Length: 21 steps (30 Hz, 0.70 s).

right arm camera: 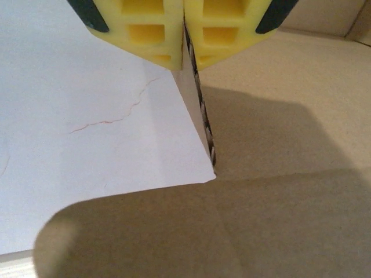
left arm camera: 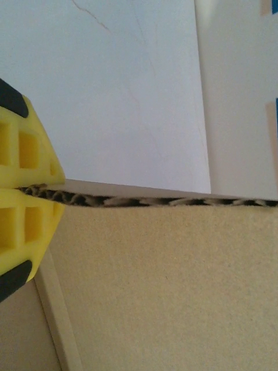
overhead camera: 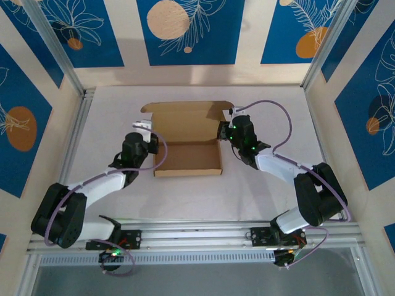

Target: Fold the paper box

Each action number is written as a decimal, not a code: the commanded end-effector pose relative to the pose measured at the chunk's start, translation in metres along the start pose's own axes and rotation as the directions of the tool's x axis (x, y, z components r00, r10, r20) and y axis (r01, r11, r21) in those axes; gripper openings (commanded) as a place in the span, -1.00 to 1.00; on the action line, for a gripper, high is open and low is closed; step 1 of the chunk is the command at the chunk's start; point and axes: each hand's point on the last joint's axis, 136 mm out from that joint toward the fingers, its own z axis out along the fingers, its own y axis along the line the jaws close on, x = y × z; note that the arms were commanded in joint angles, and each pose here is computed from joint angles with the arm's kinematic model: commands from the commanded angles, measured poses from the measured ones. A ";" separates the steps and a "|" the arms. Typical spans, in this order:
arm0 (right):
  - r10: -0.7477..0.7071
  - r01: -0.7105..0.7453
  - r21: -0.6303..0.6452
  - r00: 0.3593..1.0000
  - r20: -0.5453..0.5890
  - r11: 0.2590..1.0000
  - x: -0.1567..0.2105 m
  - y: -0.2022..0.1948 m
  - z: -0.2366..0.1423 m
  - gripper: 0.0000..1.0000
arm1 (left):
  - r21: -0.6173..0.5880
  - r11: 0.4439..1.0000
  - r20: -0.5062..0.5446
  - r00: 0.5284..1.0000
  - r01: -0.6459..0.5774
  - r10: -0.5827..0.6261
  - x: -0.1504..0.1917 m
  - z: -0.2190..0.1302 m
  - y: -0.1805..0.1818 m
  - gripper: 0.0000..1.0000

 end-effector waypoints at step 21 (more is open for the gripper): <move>0.089 -0.084 -0.328 0.996 -0.002 0.941 0.021 0.043 0.007 -1.00 | 0.176 0.976 0.312 0.948 -0.127 0.067 -0.003 -0.006 -0.074 -1.00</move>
